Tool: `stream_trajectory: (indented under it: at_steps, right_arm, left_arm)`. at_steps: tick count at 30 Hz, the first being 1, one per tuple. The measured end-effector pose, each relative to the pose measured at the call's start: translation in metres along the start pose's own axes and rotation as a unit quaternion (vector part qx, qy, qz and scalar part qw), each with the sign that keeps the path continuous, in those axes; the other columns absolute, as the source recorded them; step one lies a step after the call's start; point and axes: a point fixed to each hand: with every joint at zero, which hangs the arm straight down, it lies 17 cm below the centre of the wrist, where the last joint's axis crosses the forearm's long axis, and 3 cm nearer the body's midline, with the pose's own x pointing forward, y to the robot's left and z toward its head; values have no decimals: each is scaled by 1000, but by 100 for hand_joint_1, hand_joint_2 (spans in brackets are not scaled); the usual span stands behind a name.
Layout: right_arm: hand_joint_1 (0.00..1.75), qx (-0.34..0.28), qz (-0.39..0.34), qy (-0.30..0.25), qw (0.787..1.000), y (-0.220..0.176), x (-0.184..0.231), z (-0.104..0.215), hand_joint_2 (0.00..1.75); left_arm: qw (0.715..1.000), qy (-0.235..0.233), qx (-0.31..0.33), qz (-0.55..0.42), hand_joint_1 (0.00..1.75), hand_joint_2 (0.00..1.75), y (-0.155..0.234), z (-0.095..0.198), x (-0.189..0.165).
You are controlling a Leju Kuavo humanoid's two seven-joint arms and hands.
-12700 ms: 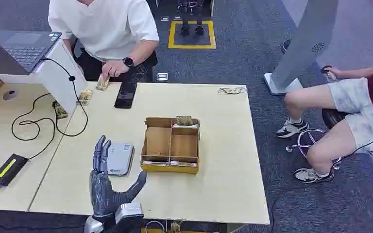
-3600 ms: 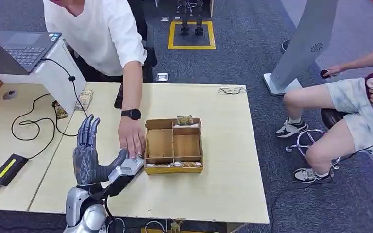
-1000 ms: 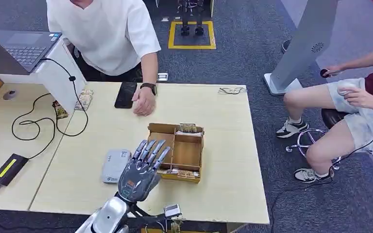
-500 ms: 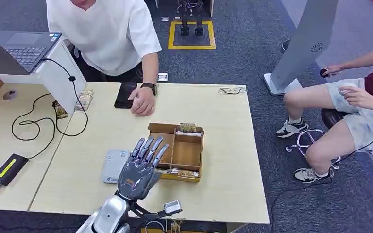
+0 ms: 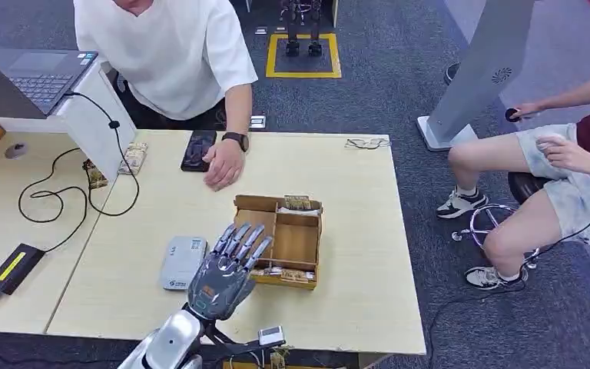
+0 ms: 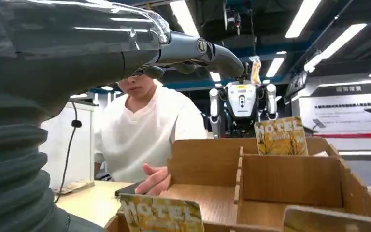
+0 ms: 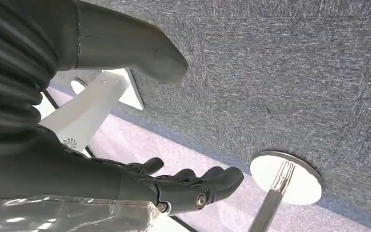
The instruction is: Pass the card to the sensor for recognition and then transmit it.
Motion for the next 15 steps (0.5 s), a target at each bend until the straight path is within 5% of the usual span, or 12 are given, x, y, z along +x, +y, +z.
stream_trajectory:
  at_steps: [15]
  right_arm:
    - [0, -3, 0, -4, 1000, -1, 4, -1, 175]
  left_arm:
    - [1000, -8, -25, -8, 0, 175, -12, 7, -5]
